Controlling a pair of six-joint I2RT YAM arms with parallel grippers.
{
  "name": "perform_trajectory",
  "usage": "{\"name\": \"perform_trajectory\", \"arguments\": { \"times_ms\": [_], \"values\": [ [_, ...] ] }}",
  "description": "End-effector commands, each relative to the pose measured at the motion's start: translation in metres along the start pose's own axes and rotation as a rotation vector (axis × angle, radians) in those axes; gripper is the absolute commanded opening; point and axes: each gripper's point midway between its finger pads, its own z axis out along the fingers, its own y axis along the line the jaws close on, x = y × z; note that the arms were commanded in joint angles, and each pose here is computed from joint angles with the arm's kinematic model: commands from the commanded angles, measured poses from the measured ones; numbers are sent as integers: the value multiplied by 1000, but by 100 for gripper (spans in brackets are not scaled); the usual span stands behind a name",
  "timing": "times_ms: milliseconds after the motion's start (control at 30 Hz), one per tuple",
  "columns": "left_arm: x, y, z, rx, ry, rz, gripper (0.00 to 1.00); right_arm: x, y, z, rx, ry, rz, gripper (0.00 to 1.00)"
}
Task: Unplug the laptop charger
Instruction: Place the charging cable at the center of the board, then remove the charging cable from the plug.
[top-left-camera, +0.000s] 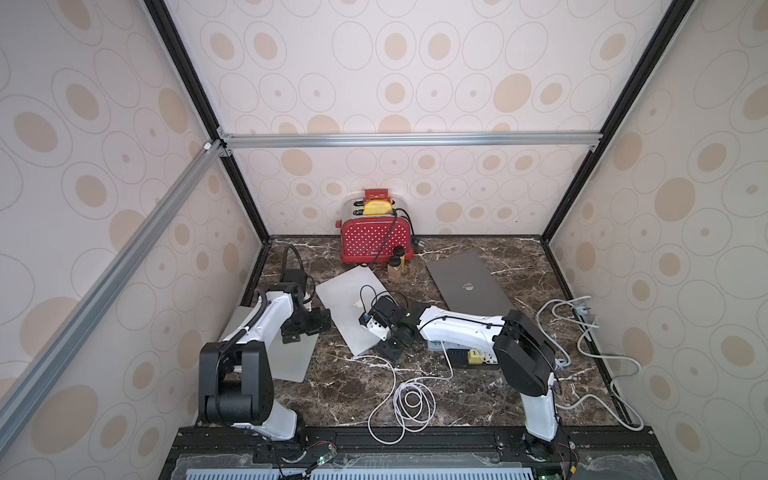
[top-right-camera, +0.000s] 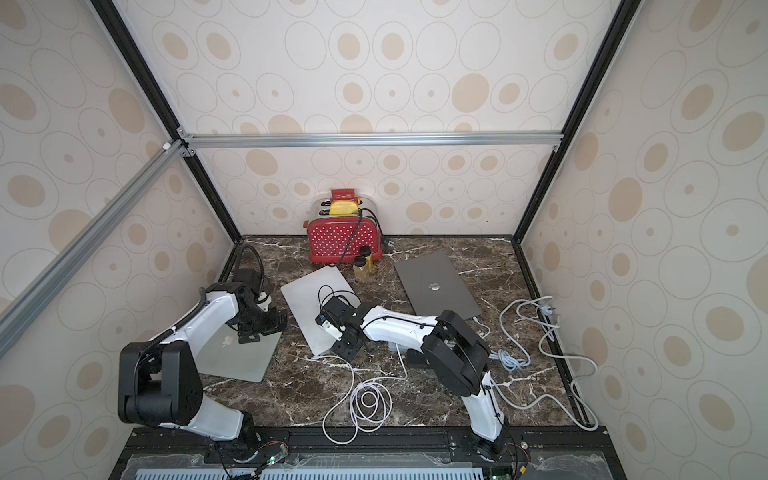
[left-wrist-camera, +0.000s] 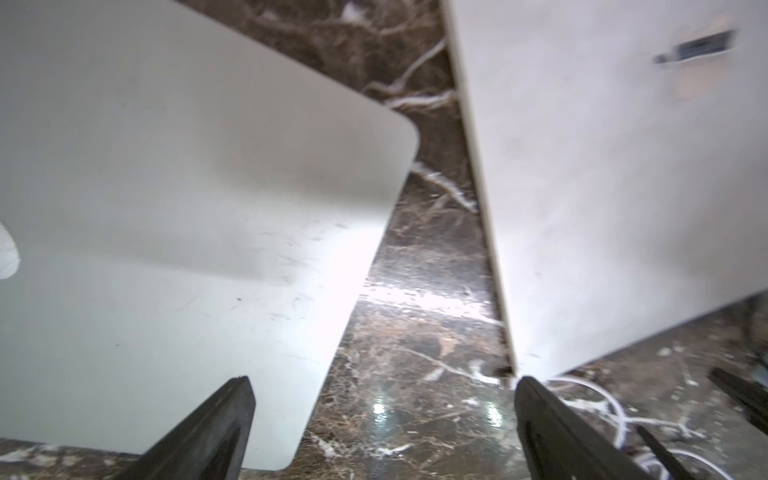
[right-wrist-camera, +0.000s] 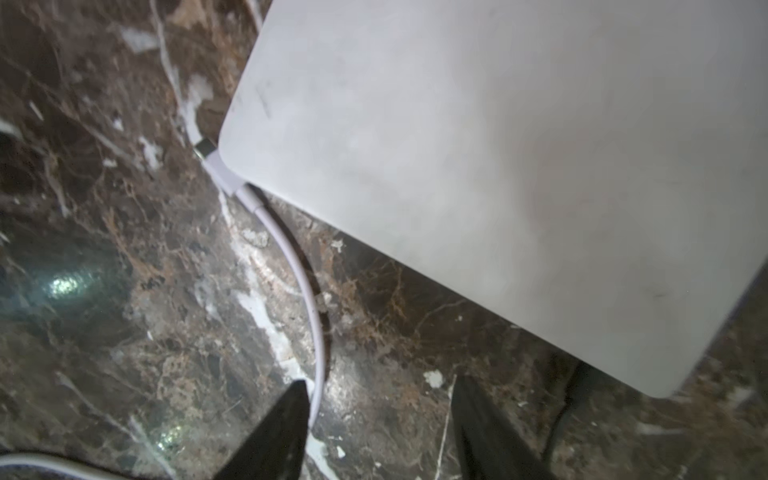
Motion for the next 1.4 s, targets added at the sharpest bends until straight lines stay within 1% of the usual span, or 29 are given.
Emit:
{"name": "perform_trajectory", "arguments": {
  "times_ms": [0,67,133,200,267,300,367,467,567,667,733,833,900,967,1067,1133,1300,1367],
  "values": [
    [-5,-37,-24,135,-69,48,99,-25,-22,-44,31,-100,54,65],
    [-3,-52,-34,168,-98,84,99,-21,-36,-70,52,-125,89,64],
    [1,-65,-43,201,-116,113,98,-7,-49,-102,72,-165,140,65],
    [4,-82,-50,224,-142,160,98,14,-62,-134,89,-217,212,65],
    [9,-104,-52,253,-154,207,97,44,-75,-160,119,-246,284,66],
    [11,-116,-52,274,-158,231,96,57,-79,-170,136,-247,308,66],
    [18,-146,-45,323,-156,273,94,84,-80,-179,153,-212,333,66],
    [24,-190,-27,390,-144,311,94,102,-74,-170,126,-146,336,65],
    [24,-226,-13,449,-140,324,96,102,-61,-156,46,-121,344,64],
    [36,-258,5,467,-113,379,99,105,-57,-144,23,-107,359,62],
    [43,-269,20,447,-93,403,99,106,-52,-138,-3,-108,362,61],
    [42,-277,44,448,-76,376,99,112,-52,-123,-3,-84,364,61],
    [40,-285,54,467,-62,371,99,116,-55,-114,10,-58,365,59],
    [42,-295,58,477,-47,382,99,116,-53,-106,-5,-49,366,54],
    [46,-299,58,484,-38,391,99,114,-51,-99,-24,-42,371,34],
    [49,-296,58,484,-33,391,99,113,-53,-99,-16,-45,375,25],
    [59,-296,47,518,-21,404,99,114,-62,-105,45,-53,385,9],
    [61,-297,42,533,-18,409,99,116,-65,-107,63,-49,384,5]
  ]
}}
